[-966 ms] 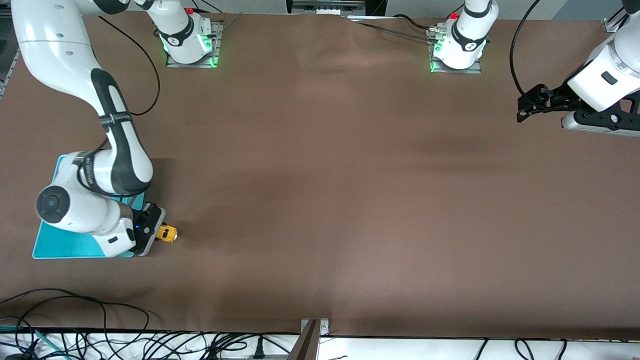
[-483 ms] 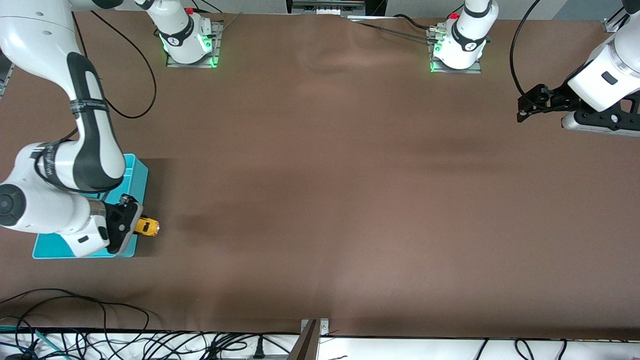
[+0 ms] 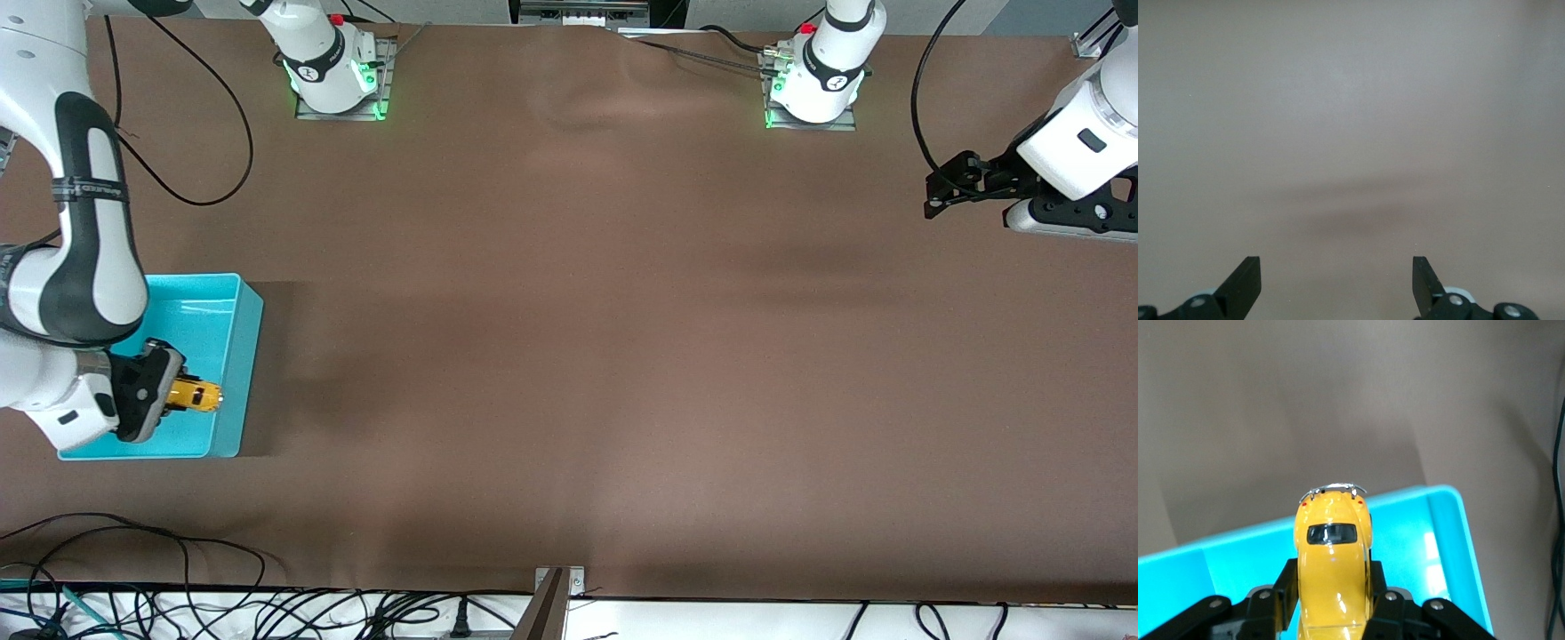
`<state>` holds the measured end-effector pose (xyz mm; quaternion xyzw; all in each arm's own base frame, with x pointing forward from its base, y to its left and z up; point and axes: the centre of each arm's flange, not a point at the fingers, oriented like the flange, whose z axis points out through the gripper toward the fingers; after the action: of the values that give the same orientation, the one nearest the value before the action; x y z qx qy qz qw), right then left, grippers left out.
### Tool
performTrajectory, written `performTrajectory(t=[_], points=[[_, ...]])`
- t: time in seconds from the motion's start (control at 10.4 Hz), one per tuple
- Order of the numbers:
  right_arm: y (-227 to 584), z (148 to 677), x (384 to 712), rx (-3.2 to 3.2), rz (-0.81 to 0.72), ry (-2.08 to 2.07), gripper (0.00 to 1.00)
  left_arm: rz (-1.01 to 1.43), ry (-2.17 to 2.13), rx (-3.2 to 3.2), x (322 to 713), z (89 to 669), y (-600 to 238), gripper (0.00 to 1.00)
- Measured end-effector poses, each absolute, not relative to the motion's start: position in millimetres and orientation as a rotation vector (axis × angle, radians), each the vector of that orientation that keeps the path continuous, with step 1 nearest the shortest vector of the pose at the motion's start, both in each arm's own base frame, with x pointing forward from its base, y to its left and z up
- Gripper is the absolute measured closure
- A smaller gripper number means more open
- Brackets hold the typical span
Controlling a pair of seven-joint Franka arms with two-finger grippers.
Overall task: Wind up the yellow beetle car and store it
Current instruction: 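Lift the car with the right gripper and lower it into the box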
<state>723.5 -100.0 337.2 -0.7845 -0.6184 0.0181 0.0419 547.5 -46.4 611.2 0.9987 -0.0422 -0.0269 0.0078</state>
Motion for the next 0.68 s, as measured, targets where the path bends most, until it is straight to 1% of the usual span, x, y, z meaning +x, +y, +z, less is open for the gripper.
performTrajectory(t=[0.19, 0.48, 0.68], points=[[-120.5, 331.3, 719.0, -2.378, 0.064, -1.903, 0.54, -0.085, -0.131, 3.122, 547.6, 611.1, -46.0, 0.00], [-124.6, 305.5, 715.7, -2.336, 0.092, -1.910, 0.54, -0.085, -0.131, 3.122, 547.6, 611.0, -46.1, 0.00], [-132.9, 288.3, 715.3, -2.303, 0.064, -1.951, 0.54, -0.085, -0.132, 3.122, 547.6, 611.0, -46.3, 0.00]])
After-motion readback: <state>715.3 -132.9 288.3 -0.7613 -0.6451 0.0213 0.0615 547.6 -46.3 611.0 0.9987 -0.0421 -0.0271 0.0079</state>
